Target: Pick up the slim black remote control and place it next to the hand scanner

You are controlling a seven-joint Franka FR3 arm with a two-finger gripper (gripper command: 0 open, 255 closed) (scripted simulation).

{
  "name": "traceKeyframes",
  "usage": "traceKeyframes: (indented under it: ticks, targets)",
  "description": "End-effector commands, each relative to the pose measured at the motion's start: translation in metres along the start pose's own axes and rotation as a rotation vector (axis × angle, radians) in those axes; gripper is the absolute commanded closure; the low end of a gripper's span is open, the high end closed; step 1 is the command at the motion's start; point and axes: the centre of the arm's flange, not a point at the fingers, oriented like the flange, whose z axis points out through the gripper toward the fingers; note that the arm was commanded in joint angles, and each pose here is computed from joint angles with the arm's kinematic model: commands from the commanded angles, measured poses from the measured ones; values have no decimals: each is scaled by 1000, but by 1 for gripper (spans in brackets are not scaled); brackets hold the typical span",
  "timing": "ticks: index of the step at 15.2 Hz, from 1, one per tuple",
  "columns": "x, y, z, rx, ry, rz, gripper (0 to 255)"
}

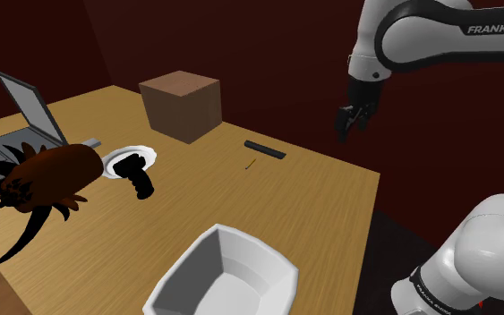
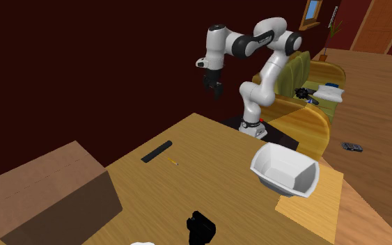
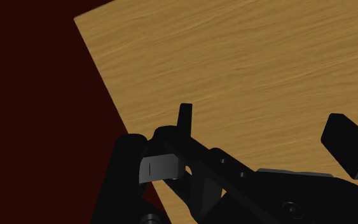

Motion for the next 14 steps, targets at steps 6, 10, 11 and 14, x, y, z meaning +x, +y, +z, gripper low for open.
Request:
traceKeyframes:
  ticks: [6, 10, 11, 14]
  targets:
    - [78, 0, 43, -1, 15, -70, 0]
    - [124, -1, 67, -2, 23, -109, 0]
    - [135, -1, 73, -3, 24, -119, 0]
    - [169, -4, 91, -3, 30, -149, 0]
